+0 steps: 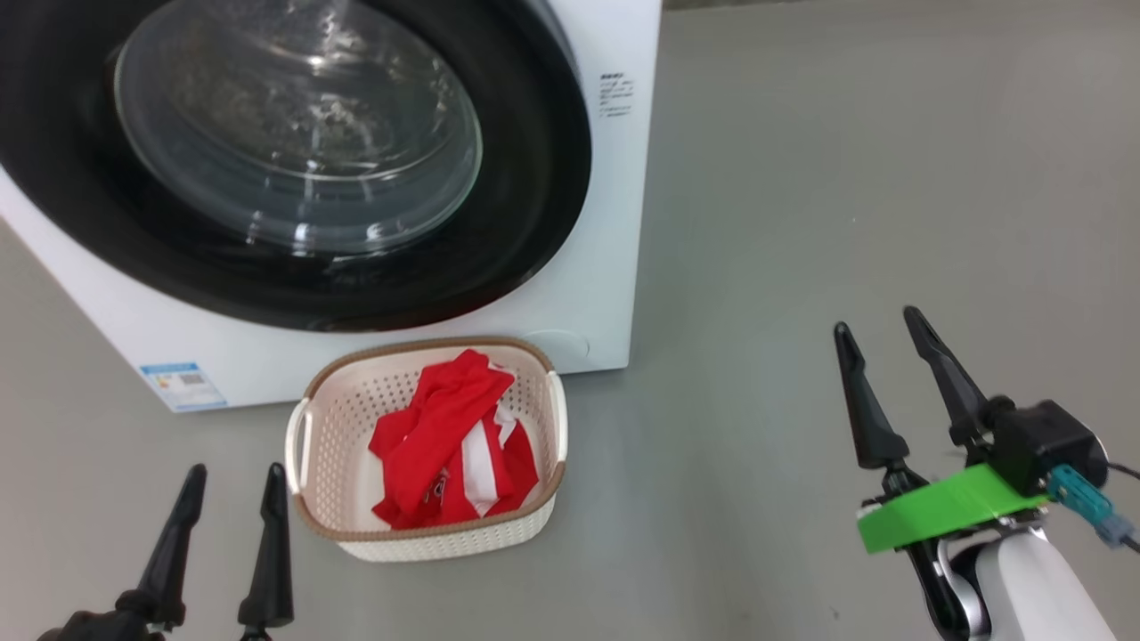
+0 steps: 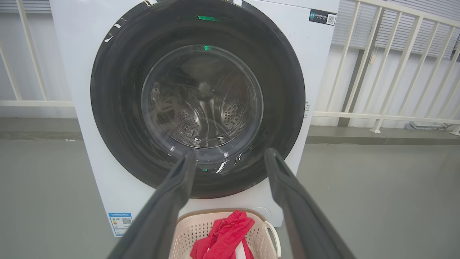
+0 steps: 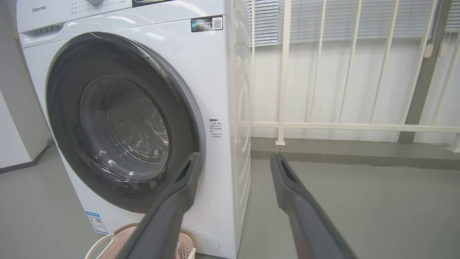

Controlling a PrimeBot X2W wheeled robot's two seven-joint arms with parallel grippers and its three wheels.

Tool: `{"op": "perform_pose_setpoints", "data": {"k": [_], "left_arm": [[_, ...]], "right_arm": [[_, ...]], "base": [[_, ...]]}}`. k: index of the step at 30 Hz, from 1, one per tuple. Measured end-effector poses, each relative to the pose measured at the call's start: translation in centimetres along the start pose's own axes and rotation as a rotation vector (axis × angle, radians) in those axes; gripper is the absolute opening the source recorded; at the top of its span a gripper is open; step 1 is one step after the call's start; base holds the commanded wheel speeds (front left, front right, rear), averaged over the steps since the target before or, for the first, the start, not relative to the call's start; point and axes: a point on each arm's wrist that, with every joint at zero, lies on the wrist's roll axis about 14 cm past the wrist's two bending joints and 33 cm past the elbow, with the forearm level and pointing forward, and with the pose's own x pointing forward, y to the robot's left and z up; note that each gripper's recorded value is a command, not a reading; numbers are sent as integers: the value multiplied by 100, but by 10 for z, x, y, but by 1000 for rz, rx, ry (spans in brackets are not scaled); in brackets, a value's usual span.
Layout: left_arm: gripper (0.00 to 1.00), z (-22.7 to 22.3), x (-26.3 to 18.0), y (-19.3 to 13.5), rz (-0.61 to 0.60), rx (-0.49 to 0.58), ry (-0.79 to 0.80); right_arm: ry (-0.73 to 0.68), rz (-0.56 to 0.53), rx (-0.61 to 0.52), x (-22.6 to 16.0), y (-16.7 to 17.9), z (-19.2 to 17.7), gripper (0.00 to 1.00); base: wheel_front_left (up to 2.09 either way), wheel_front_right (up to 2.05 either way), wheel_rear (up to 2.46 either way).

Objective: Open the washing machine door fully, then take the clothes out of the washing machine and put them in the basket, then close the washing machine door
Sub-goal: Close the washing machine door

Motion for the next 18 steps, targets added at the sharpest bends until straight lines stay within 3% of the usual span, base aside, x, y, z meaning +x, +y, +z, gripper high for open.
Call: {"op": "perform_pose_setpoints", "data": {"k": [18], "left_arm": [[100, 13, -12, -4, -10, 33, -31]], "right_arm": [[-30, -40, -5, -39, -9, 13, 100]], "base": [[0, 0, 0]]}}
